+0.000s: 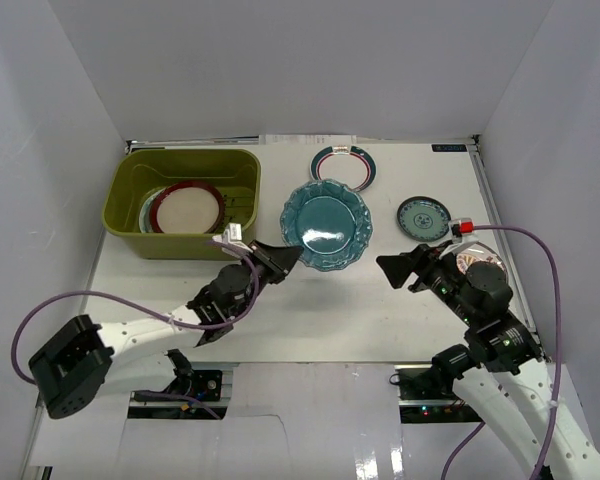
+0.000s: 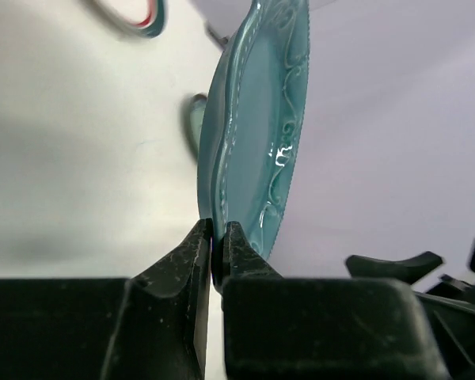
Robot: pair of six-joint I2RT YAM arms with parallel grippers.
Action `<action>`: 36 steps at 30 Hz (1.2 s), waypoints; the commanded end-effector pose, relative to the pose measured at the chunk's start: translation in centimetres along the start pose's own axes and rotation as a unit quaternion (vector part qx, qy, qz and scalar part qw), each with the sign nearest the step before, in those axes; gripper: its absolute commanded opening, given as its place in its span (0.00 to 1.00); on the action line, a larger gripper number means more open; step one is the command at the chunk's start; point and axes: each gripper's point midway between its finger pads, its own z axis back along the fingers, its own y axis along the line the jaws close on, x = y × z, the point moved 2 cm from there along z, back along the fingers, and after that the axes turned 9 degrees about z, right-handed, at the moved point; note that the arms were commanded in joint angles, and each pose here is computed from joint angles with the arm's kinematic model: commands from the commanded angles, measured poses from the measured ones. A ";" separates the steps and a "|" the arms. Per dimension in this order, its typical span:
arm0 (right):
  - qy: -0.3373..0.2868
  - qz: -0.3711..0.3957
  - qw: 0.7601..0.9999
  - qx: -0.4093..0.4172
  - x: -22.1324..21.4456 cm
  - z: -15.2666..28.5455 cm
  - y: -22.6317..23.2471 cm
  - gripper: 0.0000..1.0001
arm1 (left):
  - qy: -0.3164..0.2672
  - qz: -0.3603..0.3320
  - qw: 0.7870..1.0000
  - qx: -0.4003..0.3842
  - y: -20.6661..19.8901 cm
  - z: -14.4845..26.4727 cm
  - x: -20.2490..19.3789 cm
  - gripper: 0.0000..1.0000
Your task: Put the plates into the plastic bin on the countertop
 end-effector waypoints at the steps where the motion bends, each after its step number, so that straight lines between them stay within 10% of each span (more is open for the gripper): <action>1: -0.064 0.007 0.998 -0.010 4.4 1.6 0.8 0.77 | -0.059 0.053 0.980 -0.184 -12.6 2.8 5.7 0.00; 10: -0.058 0.007 0.998 0.008 4.4 1.5 1.4 0.73 | -0.244 -0.081 0.962 -0.094 -15.4 4.0 20.8 0.00; 20: -0.012 0.024 1.000 0.014 2.5 -0.6 0.9 0.72 | -0.298 -0.029 0.953 0.038 -7.4 5.0 32.3 0.00; 36: 0.037 0.009 0.999 0.017 -2.1 -3.9 -0.7 0.72 | -0.250 0.004 0.947 0.203 4.1 2.9 33.1 0.00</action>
